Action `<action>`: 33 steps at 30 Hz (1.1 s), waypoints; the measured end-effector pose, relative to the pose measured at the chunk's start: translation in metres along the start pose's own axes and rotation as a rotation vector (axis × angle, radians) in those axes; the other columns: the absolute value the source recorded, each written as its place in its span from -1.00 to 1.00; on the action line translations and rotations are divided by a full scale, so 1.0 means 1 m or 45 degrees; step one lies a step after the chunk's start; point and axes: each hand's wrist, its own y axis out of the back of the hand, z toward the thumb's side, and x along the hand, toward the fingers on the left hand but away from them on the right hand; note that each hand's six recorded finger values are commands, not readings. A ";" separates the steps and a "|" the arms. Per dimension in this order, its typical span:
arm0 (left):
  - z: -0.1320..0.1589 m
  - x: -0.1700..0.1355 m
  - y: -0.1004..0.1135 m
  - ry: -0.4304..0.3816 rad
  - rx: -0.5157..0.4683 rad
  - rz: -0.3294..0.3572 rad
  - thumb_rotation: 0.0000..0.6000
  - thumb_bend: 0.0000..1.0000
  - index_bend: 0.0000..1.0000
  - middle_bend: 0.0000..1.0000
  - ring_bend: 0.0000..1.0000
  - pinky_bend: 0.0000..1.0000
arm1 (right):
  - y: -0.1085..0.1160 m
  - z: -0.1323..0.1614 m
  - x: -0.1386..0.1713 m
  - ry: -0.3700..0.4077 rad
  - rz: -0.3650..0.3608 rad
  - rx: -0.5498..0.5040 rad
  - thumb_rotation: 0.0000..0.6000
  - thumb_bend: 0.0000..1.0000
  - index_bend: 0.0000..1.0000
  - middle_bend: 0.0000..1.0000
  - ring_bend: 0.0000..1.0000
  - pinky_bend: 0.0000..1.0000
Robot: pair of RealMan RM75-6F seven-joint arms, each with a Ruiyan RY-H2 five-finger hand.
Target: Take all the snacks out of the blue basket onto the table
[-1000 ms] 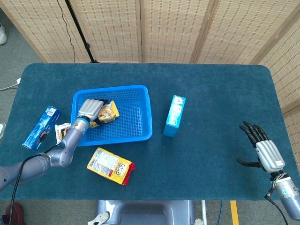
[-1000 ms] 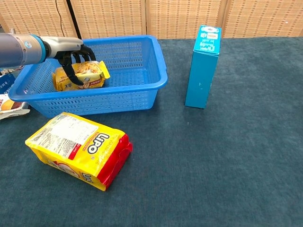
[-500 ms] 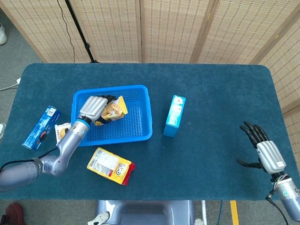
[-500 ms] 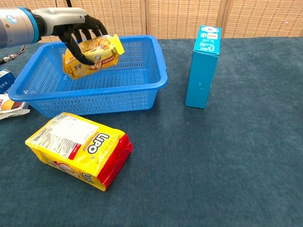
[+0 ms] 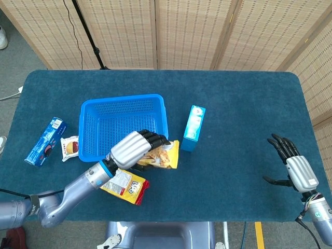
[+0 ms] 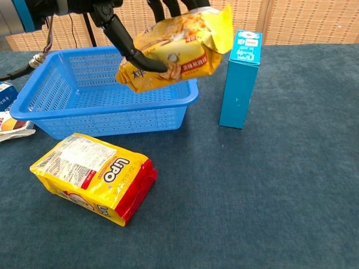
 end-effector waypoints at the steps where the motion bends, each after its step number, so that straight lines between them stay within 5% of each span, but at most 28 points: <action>1: 0.007 -0.001 -0.003 -0.032 0.000 -0.007 1.00 -0.28 0.06 0.04 -0.10 0.20 | 0.000 0.000 0.000 0.001 0.001 0.000 1.00 -1.00 -1.00 -1.00 -1.00 -1.00; 7: 0.036 0.009 -0.034 -0.133 -0.023 -0.094 1.00 -0.36 -0.01 -0.09 -0.26 0.13 | -0.001 0.001 0.000 0.006 0.003 0.000 1.00 -1.00 -1.00 -1.00 -1.00 -1.00; 8: 0.039 0.012 -0.042 -0.142 -0.026 -0.110 1.00 -0.42 -0.12 -0.25 -0.40 0.03 | -0.001 0.001 0.000 0.006 0.003 0.000 1.00 -1.00 -1.00 -1.00 -1.00 -1.00; 10: 0.042 0.018 -0.054 -0.147 -0.020 -0.131 1.00 -0.77 -0.71 -0.83 -0.87 -0.51 | -0.001 0.001 0.001 0.004 0.003 -0.001 1.00 -1.00 -1.00 -1.00 -1.00 -1.00; 11: 0.043 0.021 -0.062 -0.144 -0.009 -0.146 1.00 -0.88 -0.87 -0.95 -0.97 -0.68 | 0.000 0.001 0.001 0.004 0.003 -0.001 1.00 -1.00 -1.00 -1.00 -1.00 -1.00; 13: 0.039 0.024 -0.073 -0.123 0.005 -0.190 1.00 -1.00 -1.00 -1.00 -1.00 -0.94 | 0.000 0.001 0.001 0.006 0.001 -0.002 1.00 -1.00 -1.00 -1.00 -1.00 -1.00; 18: 0.027 0.026 -0.089 -0.045 -0.046 -0.326 1.00 -1.00 -1.00 -1.00 -1.00 -0.99 | 0.000 0.002 0.001 0.011 0.005 -0.001 1.00 -1.00 -1.00 -1.00 -1.00 -1.00; 28: -0.003 -0.009 -0.020 0.042 0.008 -0.094 1.00 -1.00 -1.00 -1.00 -1.00 -1.00 | -0.001 0.010 0.004 0.044 0.007 0.000 1.00 -1.00 -1.00 -1.00 -1.00 -1.00; 33: -0.044 -0.061 0.011 0.225 0.069 0.005 1.00 -1.00 -1.00 -1.00 -1.00 -1.00 | 0.000 0.015 0.005 0.063 0.004 0.002 1.00 -1.00 -1.00 -1.00 -1.00 -1.00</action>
